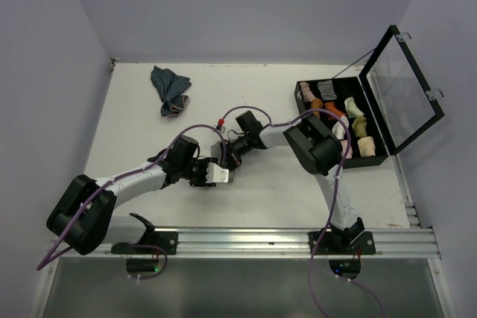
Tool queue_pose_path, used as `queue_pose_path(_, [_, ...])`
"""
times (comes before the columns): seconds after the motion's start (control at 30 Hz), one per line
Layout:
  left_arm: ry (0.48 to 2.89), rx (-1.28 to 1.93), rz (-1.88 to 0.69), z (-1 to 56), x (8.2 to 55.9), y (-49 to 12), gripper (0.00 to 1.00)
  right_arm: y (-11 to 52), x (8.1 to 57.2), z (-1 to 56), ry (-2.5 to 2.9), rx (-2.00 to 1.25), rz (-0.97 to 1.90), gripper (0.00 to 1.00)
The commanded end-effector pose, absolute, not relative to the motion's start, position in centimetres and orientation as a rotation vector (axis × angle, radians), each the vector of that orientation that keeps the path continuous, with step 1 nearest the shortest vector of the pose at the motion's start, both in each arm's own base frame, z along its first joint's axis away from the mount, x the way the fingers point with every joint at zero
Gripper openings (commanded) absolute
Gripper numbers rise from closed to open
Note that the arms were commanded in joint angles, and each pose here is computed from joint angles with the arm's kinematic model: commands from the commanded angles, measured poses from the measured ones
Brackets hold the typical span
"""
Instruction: Roll the underwear
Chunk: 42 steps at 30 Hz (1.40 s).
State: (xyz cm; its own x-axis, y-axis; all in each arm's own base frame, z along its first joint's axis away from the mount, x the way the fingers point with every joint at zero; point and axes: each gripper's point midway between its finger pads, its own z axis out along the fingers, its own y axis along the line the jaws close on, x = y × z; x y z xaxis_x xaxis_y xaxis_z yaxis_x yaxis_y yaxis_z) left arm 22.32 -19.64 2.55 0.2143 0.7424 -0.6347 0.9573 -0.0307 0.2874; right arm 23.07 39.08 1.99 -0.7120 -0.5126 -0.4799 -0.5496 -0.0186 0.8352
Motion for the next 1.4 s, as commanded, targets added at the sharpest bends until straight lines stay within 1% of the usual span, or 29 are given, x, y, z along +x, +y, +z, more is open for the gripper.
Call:
queue_pose_path(0.0, [1.481, 1.806, -0.417, 4.3, 23.7, -21.2, 0.48, 38.4, 22.9, -0.3, 2.276, -1.158, 1.824, 0.09])
queue_pose_path(0.2, [1.509, 1.843, -0.451, 3.3, 23.8, -21.8, 0.45, 38.5, 23.0, -0.3, 2.275, -1.154, 1.834, 0.1])
queue_pose_path(0.27, [1.53, 1.857, -0.468, 2.9, 23.8, -21.9, 0.39, 38.5, 23.0, -0.3, 2.274, -1.152, 1.839, 0.1])
queue_pose_path(0.3, [1.54, 1.865, -0.472, 2.7, 23.8, -21.8, 0.35, 38.5, 23.0, -0.2, 2.272, -1.153, 1.84, 0.11])
queue_pose_path(0.33, [1.568, 1.889, -0.493, 2.0, 23.3, -21.5, 0.24, 38.5, 23.1, -0.2, 2.272, -1.15, 1.84, 0.11])
queue_pose_path(0.37, [1.579, 1.899, -0.499, 1.9, 23.2, -21.4, 0.19, 38.5, 23.1, -0.2, 2.272, -1.15, 1.84, 0.12])
queue_pose_path(0.4, [1.581, 1.909, -0.5, 1.8, 23.2, -21.4, 0.14, 38.5, 23.1, -0.1, 2.272, -1.15, 1.84, 0.16])
queue_pose_path(0.43, [1.596, 1.928, -0.512, 1.5, 22.7, -21.1, 0.06, 38.6, 23.3, -0.1, 2.271, -1.148, 1.833, 0.18])
queue_pose_path(0.47, [1.601, 1.938, -0.518, 1.4, 22.5, -20.9, 0.02, 38.6, 23.5, 0.1, 2.272, -1.14, 1.833, 0.21])
queue_pose_path(0.5, [1.607, 1.949, -0.527, 1.2, 22.3, -20.9, 0.0, 38.6, 24.0, 0.2, 2.273, -1.128, 1.825, 0.27])
queue_pose_path(0.57, [1.64, 1.975, -0.558, 0.8, 21.6, -20.5, 0.0, 38.6, 24.8, 0.4, 2.282, -1.099, 1.813, 0.31])
queue_pose_path(0.6, [1.652, 1.982, -0.57, 0.6, 21.3, -20.4, 0.0, 38.6, 25.8, 0.7, 2.27, -1.084, 1.801, 0.34])
queue_pose_path(0.67, [1.681, 2.001, -0.584, 0.2, 20.7, -20.0, 0.0, 38.4, 26.8, 0.8, 2.277, -1.061, 1.782, 0.37])
queue_pose_path(0.77, [1.711, 2.027, -0.593, 0.0, 20.4, -19.5, 0.0, 38.1, 28.7, 1.4, 2.27, -1.04, 1.751, 0.45])
queue_pose_path(0.8, [1.72, 2.032, -0.597, -0.1, 20.4, -19.5, 0.0, 37.9, 29.7, 2.0, 2.253, -1.031, 1.735, 0.49])
queue_pose_path(0.87, [1.77, 2.041, -0.625, -0.2, 20.2, -19.4, 0.0, 37.2, 31.2, 2.6, 2.259, -0.991, 1.71, 0.53])
queue_pose_path(1.03, [1.893, 2.054, -0.722, -1.1, 19.3, -19.0, 0.0, 35.4, 34.4, 6.5, 2.193, -0.918, 1.646, 0.56])
queue_pose_path(1.1, [1.925, 2.023, -0.751, -0.7, 20.1, -19.3, 0.0, 34.0, 35.3, 7.5, 2.175, -0.902, 1.617, 0.56])
queue_pose_path(1.13, [1.981, 2.021, -0.784, -1.2, 19.7, -19.0, 0.0, 33.3, 35.4, 8.6, 2.153, -0.916, 1.589, 0.56])
queue_pose_path(1.17, [1.995, 1.993, -0.8, -0.8, 20.6, -19.4, 0.0, 32.6, 35.7, 9.1, 2.147, -0.918, 1.559, 0.55])
queue_pose_path(1.23, [2.084, 1.981, -0.878, -1.3, 20.0, -19.0, 0.0, 30.4, 36.0, 9.3, 2.142, -0.924, 1.473, 0.54])
queue_pose_path(1.27, [2.093, 1.957, -0.899, -0.9, 20.7, -19.4, 0.0, 29.3, 36.4, 11.1, 2.105, -0.928, 1.426, 0.53])
queue_pose_path(1.33, [2.172, 1.951, -0.967, -1.6, 20.2, -19.1, 0.0, 27.8, 35.3, 10.9, 2.107, -0.964, 1.369, 0.52])
queue_pose_path(1.37, [2.189, 1.92, -0.984, -1.3, 20.9, -19.4, 0.0, 27.2, 35.0, 12.4, 2.071, -0.992, 1.324, 0.51])
